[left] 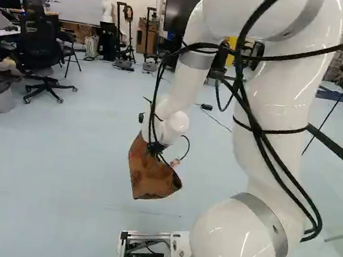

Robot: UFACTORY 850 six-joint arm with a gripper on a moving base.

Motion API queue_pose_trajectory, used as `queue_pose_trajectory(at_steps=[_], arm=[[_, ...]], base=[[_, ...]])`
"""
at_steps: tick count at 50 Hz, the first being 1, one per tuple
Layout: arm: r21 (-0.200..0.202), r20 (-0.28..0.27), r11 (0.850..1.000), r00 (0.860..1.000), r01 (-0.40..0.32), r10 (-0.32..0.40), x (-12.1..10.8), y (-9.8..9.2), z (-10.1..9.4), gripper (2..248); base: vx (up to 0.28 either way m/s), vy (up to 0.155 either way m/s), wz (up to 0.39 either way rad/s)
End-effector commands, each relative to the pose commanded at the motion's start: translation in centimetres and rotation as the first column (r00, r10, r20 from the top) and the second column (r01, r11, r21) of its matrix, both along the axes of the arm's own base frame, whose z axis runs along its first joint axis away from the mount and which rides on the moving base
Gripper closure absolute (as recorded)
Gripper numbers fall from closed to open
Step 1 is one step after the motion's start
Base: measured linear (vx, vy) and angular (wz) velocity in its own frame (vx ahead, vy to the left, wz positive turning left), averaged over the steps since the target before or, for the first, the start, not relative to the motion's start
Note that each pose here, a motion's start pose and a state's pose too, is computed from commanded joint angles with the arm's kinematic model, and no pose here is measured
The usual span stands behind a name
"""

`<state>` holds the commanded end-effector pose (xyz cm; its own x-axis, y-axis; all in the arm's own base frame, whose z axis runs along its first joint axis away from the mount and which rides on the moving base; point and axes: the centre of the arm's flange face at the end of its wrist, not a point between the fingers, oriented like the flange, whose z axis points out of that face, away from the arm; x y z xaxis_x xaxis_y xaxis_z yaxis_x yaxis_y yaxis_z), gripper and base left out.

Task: Pick up the grocery bag from the ground

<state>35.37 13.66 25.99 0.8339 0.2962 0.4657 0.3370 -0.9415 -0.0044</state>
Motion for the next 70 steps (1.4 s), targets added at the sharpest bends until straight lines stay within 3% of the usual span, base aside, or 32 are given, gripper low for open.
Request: queue_pose_trajectory(at_steps=[4,24,45,59,70], arm=[[0.002,0.005,1.000,1.000,0.003,-0.003,-0.9,-0.5,0.5,228],[0.011,0.030,1.000,0.999,0.015,-0.016,-1.0,-1.0,1.0,228],[0.042,0.118,0.998,0.991,0.056,-0.060,-1.4,-2.9,2.6,228],[0.075,0.210,0.993,0.972,0.095,-0.109,-2.0,-4.9,4.2,228],[0.107,0.299,0.986,0.941,0.131,-0.157,-2.8,-6.7,5.7,228]], base=[[-0.005,-0.002,0.000],[-0.001,0.000,0.000],[0.000,0.000,0.000],[0.000,0.000,0.000],[0.000,0.000,0.000]])
